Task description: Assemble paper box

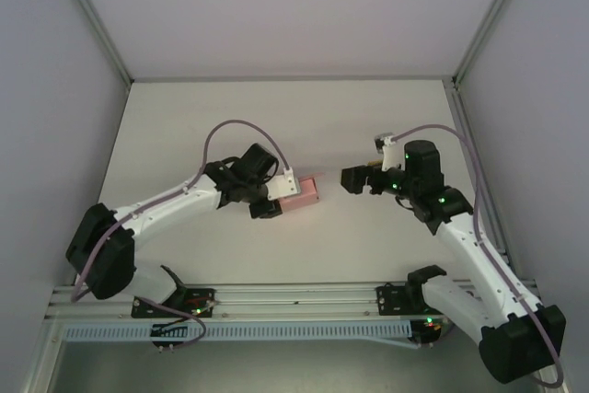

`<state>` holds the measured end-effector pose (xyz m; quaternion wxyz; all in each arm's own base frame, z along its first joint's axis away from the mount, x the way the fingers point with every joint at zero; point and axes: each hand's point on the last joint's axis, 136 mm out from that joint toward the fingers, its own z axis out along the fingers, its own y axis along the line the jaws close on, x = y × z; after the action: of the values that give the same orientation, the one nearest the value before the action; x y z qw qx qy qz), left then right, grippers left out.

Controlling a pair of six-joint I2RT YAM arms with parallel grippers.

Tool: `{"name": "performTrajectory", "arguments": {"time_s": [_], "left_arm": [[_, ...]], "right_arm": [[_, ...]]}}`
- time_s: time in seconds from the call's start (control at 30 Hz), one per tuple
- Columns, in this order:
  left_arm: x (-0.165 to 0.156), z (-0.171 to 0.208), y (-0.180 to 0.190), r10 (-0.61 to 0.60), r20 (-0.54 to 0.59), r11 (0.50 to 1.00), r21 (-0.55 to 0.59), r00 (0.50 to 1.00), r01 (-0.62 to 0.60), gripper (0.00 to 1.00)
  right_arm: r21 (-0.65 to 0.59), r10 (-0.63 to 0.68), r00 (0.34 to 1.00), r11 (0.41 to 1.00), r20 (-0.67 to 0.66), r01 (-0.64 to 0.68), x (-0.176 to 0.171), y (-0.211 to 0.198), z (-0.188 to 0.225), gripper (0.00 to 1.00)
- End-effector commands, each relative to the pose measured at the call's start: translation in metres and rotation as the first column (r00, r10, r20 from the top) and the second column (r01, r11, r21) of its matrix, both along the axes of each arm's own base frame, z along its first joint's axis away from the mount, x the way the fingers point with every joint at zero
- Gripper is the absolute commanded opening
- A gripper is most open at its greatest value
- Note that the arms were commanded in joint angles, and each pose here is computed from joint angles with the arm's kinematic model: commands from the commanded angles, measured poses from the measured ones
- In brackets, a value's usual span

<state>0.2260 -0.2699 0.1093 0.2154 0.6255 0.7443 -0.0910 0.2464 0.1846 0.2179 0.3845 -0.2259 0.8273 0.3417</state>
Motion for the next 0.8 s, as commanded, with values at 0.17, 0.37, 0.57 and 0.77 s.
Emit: {"name": "performTrajectory", "arguments": {"time_s": [0.17, 0.37, 0.57, 0.77], "left_arm": [[-0.007, -0.014, 0.001, -0.058, -0.097, 0.995, 0.073, 0.994, 0.065, 0.41], [-0.008, -0.014, -0.004, -0.078, -0.108, 0.994, 0.068, 0.991, 0.086, 0.43], [-0.008, -0.015, -0.004, -0.082, -0.112, 0.993, 0.07, 0.99, 0.09, 0.44], [-0.007, -0.016, -0.005, -0.081, -0.113, 0.993, 0.071, 0.99, 0.089, 0.44]], "right_arm": [[-0.163, 0.281, 0.957, 0.95, 0.074, -0.266, 0.001, 0.032, -0.02, 0.96], [-0.285, 0.381, 0.925, 0.886, -0.007, -0.367, 0.007, 0.052, -0.054, 0.87], [-0.31, 0.438, 0.896, 0.844, -0.072, -0.437, 0.013, 0.064, -0.071, 0.66], [-0.335, 0.437, 0.893, 0.83, -0.106, -0.446, 0.017, 0.068, -0.078, 0.3]]}}
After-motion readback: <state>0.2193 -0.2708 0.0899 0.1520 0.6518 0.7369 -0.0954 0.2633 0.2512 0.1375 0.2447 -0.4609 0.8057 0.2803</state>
